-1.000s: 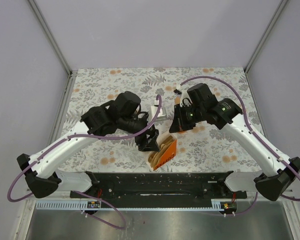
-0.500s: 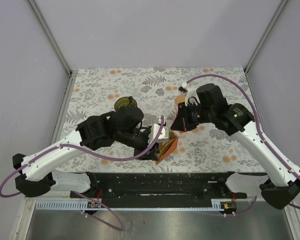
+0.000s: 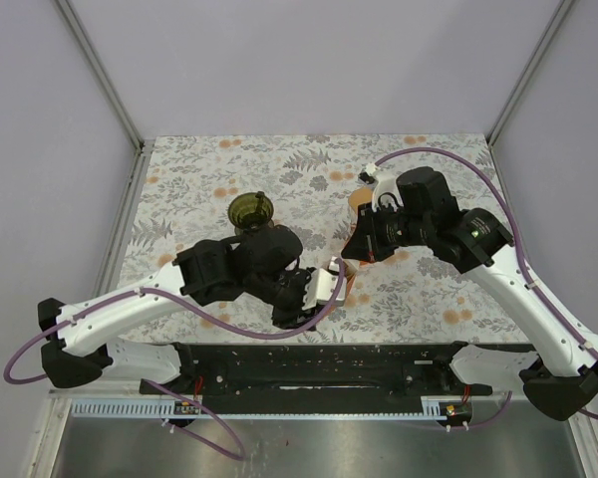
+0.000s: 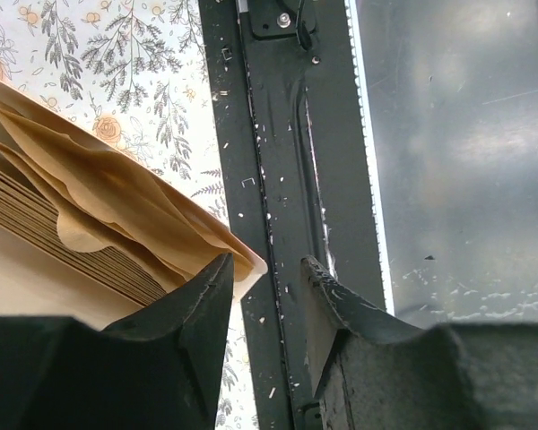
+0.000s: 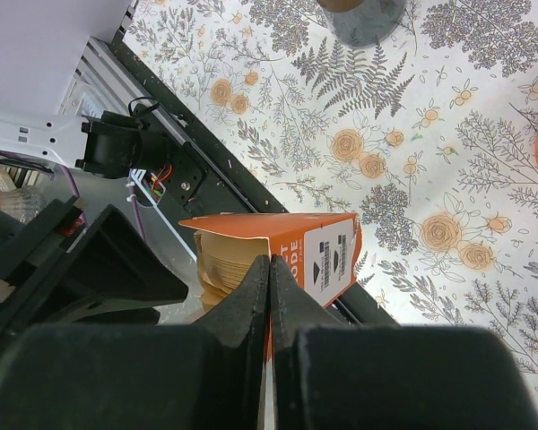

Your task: Place the coffee filter in the dripper

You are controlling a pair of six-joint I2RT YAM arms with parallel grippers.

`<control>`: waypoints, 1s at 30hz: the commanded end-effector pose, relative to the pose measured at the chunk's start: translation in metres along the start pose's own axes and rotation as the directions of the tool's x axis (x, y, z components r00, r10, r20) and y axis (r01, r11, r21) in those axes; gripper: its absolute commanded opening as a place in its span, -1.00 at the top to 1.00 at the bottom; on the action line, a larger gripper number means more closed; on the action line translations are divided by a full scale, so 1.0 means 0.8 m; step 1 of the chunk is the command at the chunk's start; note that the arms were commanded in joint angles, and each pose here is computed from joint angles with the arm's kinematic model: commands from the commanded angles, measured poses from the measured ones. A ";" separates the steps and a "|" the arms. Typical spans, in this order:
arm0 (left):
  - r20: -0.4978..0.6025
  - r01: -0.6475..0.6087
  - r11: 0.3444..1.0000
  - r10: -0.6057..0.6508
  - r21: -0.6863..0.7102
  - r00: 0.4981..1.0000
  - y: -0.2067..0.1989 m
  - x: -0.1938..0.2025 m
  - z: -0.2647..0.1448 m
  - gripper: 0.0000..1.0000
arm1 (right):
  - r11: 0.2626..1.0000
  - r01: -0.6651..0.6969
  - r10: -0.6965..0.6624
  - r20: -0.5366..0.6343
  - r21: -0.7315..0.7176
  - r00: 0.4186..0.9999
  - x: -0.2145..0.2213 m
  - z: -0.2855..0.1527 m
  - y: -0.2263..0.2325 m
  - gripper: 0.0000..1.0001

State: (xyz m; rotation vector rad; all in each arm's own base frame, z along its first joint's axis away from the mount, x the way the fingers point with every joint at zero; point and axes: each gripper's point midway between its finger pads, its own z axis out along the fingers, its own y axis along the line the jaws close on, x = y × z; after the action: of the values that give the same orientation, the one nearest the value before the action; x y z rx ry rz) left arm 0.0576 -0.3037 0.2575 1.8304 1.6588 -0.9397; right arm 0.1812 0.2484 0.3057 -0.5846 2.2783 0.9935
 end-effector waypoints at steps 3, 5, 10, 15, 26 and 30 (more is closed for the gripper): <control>0.058 -0.099 0.995 0.100 -0.019 0.993 0.011 -0.014 0.008 0.20 | 0.997 0.066 -0.063 0.081 -0.040 0.995 -0.022 -0.013 0.018 1.00; 0.070 -0.111 0.994 0.110 0.010 0.991 0.005 -0.017 0.009 0.19 | 0.997 0.070 -0.066 0.086 -0.042 0.994 -0.023 -0.015 0.020 1.00; 0.060 -0.105 0.991 0.110 -0.085 0.992 0.027 -0.020 0.008 0.21 | 0.996 0.072 -0.068 0.092 -0.047 0.993 -0.025 -0.017 0.022 1.00; 0.049 -0.079 0.989 0.086 -0.127 0.995 0.039 -0.019 0.011 0.25 | 0.996 0.073 -0.068 0.096 -0.048 0.993 -0.025 -0.018 0.023 1.00; 0.041 -0.062 0.989 0.068 -0.133 0.997 0.044 -0.018 0.019 0.56 | 0.995 0.081 -0.076 0.101 -0.051 0.992 -0.027 -0.021 0.024 1.00; 0.027 -0.057 0.987 0.062 -0.151 0.998 0.050 -0.015 0.022 0.63 | 0.995 0.082 -0.077 0.102 -0.053 0.992 -0.026 -0.021 0.025 1.00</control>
State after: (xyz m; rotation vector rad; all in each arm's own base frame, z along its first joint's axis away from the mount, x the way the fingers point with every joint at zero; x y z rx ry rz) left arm 0.0869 -0.3216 0.2466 1.7854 1.6225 -0.8032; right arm 0.1795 0.2467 0.3089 -0.5986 2.2586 0.9918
